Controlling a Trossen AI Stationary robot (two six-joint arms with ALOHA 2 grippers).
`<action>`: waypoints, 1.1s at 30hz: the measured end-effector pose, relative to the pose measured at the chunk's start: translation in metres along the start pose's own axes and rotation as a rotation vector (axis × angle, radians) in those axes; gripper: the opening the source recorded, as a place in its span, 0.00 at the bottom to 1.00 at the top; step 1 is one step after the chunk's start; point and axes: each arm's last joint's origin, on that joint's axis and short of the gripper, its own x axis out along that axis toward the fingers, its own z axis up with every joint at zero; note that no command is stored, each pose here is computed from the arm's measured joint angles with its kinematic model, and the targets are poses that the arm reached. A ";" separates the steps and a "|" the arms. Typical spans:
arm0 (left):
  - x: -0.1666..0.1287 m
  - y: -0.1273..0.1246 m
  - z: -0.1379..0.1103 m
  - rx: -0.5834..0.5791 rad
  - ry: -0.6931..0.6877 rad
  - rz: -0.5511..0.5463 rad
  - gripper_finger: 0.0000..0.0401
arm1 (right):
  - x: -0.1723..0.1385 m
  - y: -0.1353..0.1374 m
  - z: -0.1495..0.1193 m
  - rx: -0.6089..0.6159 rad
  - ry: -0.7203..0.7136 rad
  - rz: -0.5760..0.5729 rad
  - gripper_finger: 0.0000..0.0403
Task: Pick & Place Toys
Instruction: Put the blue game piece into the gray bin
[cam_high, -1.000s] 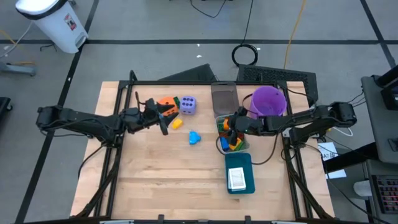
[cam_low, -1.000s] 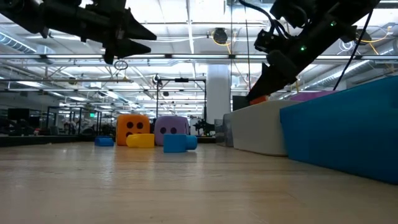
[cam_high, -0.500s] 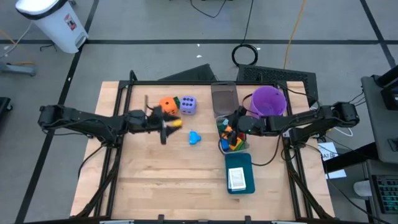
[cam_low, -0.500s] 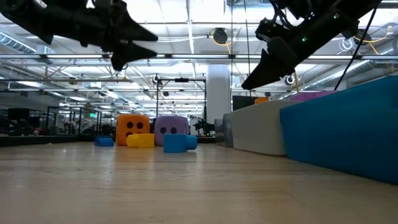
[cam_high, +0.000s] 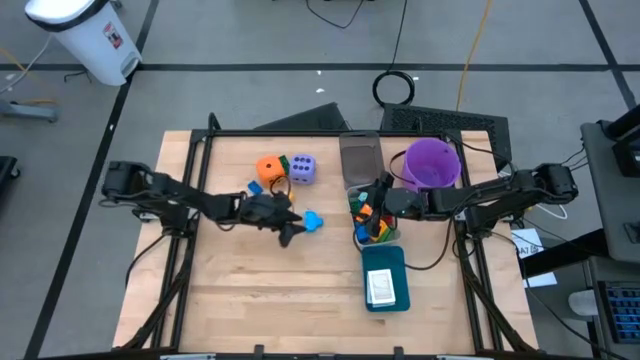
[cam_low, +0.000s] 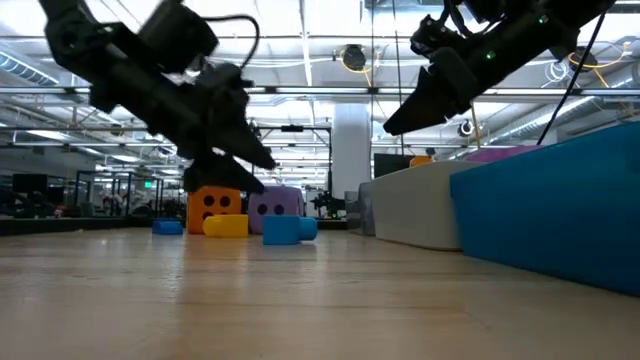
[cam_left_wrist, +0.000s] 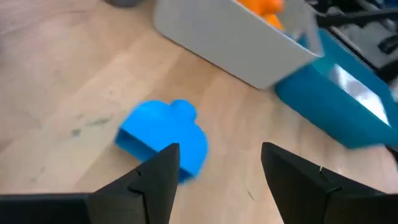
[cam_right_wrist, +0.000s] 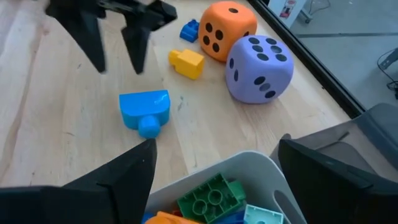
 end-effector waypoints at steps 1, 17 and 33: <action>0.004 0.002 0.001 -0.014 0.005 0.007 0.58 | 0.000 0.000 0.000 -0.001 0.002 0.000 0.77; 0.051 -0.012 0.018 0.512 0.004 0.045 0.58 | 0.000 0.000 0.000 -0.002 0.005 -0.001 0.77; 0.074 -0.018 0.010 0.587 0.153 0.199 0.58 | 0.000 0.000 0.001 0.004 -0.010 0.000 0.77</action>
